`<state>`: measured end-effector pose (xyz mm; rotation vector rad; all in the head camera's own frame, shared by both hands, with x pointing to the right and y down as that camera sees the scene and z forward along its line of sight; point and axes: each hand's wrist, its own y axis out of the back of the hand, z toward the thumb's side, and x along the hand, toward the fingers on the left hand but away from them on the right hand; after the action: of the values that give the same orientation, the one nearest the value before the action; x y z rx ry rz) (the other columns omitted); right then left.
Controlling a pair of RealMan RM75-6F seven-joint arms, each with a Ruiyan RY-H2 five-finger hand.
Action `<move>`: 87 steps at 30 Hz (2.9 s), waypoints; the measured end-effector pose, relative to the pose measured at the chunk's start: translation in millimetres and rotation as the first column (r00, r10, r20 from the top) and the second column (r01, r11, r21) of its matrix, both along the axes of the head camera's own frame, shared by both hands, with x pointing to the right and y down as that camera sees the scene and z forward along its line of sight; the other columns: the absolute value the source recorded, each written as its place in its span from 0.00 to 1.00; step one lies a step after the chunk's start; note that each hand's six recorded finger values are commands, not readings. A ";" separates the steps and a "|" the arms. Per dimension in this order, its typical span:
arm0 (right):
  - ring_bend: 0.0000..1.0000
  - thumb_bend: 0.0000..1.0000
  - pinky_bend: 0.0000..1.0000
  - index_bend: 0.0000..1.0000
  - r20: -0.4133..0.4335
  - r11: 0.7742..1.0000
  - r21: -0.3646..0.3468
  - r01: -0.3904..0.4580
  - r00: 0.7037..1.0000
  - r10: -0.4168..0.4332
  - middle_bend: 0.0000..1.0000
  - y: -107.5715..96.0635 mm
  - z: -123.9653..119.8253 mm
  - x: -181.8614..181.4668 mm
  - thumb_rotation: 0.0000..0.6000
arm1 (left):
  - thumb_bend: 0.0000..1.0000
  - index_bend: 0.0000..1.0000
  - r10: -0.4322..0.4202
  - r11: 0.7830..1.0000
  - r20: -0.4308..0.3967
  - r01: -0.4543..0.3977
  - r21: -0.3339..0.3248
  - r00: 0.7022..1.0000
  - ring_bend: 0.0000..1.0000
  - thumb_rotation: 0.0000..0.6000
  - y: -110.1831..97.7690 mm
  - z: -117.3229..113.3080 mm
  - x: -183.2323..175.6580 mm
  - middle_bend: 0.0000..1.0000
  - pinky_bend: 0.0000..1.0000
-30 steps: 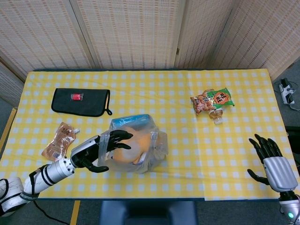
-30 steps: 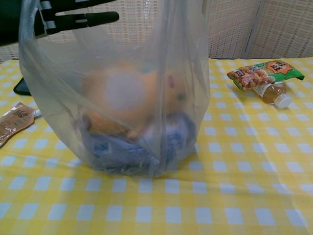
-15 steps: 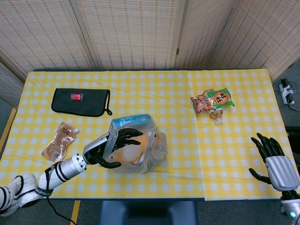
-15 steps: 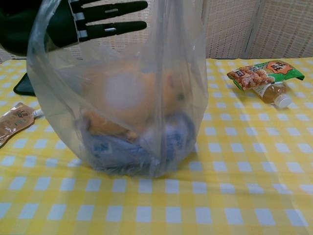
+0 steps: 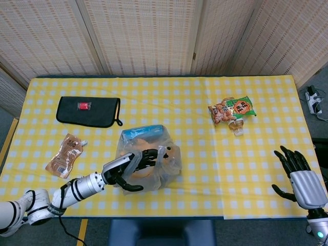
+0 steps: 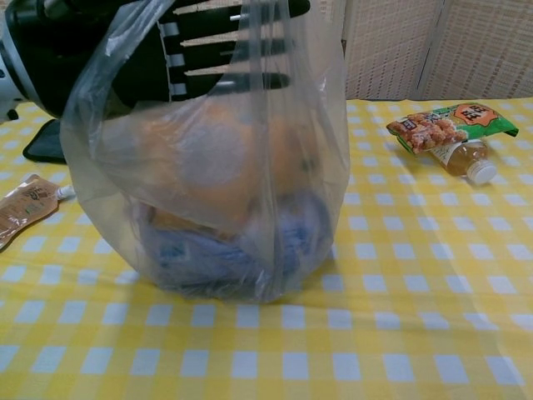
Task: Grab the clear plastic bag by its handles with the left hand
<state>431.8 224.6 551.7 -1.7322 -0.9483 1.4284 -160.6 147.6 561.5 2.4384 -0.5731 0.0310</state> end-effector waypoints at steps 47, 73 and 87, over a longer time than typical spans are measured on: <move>0.00 0.27 0.00 0.00 0.031 0.999 0.035 -0.022 0.999 0.021 0.00 -0.2 -14.3 7.2 1.00 | 0.30 0.50 0.027 0.999 -0.070 -0.025 0.020 0.997 0.56 1.00 -8.7 -44.3 38.7 0.69 0.80; 0.00 0.26 0.00 0.00 0.037 0.999 0.030 -0.016 0.999 0.015 0.00 3.7 -16.7 5.7 1.00 | 0.84 0.83 -0.287 0.949 0.149 0.259 0.180 0.946 0.88 1.00 -41.1 -75.1 9.1 1.00 1.00; 0.00 0.27 0.00 0.00 0.029 1.000 0.000 -0.007 1.000 0.007 0.00 4.5 -8.4 2.3 1.00 | 0.84 0.83 -0.372 0.879 0.120 0.307 0.365 0.921 0.88 1.00 -101.1 -178.8 16.4 1.00 1.00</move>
<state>434.1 229.1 543.3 -1.7552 -0.9709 1.4111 -144.2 46.5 382.7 2.6424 -1.1763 0.0162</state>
